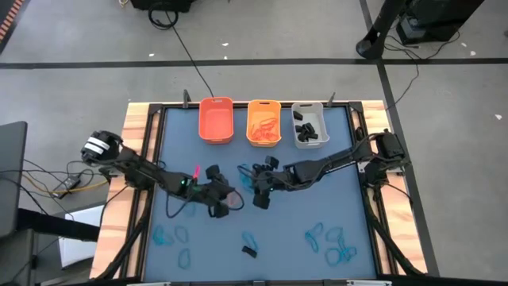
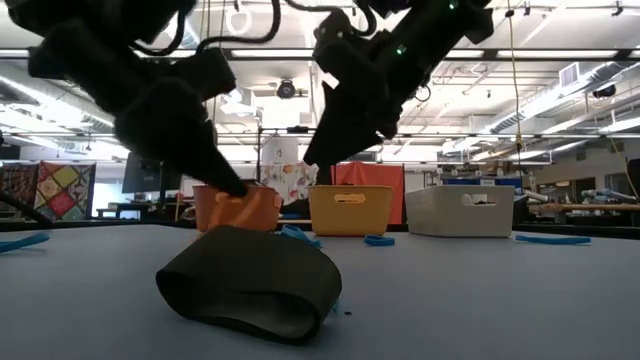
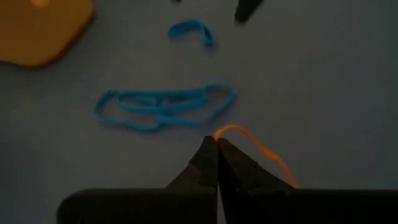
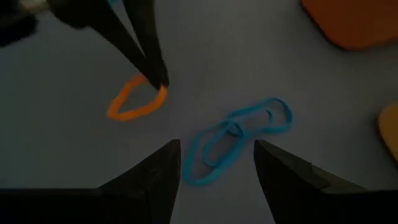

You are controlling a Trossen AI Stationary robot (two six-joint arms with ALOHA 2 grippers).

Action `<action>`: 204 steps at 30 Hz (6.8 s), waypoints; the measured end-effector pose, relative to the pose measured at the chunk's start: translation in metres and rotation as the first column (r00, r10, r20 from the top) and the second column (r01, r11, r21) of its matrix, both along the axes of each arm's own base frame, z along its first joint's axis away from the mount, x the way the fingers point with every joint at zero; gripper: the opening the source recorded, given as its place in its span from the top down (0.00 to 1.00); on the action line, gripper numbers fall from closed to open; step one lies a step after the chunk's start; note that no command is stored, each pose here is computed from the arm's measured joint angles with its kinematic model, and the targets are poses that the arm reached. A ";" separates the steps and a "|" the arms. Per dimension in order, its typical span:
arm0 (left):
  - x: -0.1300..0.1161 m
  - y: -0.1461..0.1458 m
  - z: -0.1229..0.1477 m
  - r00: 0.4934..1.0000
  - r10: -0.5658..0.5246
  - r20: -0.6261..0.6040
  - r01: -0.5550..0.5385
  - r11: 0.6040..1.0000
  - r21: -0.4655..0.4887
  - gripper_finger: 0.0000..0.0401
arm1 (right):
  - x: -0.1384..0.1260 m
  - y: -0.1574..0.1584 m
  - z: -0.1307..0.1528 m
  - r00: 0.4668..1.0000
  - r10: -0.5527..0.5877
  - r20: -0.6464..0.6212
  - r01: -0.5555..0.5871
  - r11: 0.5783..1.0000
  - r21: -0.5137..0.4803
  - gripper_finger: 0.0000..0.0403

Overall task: Sort rubber bands into baskets
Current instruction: Put the orange rubber band into the yellow bin, then put the black rubber band into the gray bin

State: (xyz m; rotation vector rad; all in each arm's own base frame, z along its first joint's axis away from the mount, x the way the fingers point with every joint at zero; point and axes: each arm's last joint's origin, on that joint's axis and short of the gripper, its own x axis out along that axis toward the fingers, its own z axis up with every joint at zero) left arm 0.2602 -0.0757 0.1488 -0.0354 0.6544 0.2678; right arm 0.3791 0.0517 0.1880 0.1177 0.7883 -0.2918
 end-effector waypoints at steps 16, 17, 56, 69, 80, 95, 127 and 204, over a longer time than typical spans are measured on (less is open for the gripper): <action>-0.036 0.018 0.008 0.935 -0.068 0.347 0.076 0.997 -0.009 0.99 | 0.028 0.018 -0.009 0.964 0.086 0.251 -0.157 0.948 0.278 0.47; -0.037 0.019 0.007 0.931 -0.068 0.359 0.077 0.997 -0.011 0.99 | 0.030 0.020 -0.014 0.962 0.090 0.257 -0.163 0.948 0.275 0.47; -0.045 0.020 0.008 0.925 -0.043 0.377 0.079 0.994 -0.081 0.74 | 0.027 -0.050 -0.020 0.988 -0.075 0.137 0.056 0.989 0.138 0.98; -0.050 0.024 -0.004 0.966 0.017 0.259 0.009 0.995 -0.099 0.60 | -0.014 -0.164 0.018 0.942 -0.330 0.054 0.334 0.935 -0.119 0.98; -0.052 0.024 -0.007 0.975 0.013 0.220 0.006 0.996 -0.086 0.60 | -0.029 -0.201 0.012 0.952 -0.306 0.001 0.306 0.952 -0.011 0.94; -0.052 0.024 -0.008 0.977 -0.011 0.211 0.025 0.998 -0.061 0.60 | -0.029 -0.202 0.012 0.950 -0.311 -0.002 0.311 0.950 0.001 0.52; 0.014 -0.003 -0.045 0.954 -0.258 0.155 0.257 0.966 0.026 0.60 | 0.000 -0.151 0.038 0.975 0.035 0.219 -0.027 0.999 -0.039 0.45; 0.033 -0.146 -0.053 0.874 -0.479 0.081 0.476 0.878 0.058 0.89 | -0.127 0.187 0.040 0.991 0.107 0.076 -0.117 0.983 0.138 0.57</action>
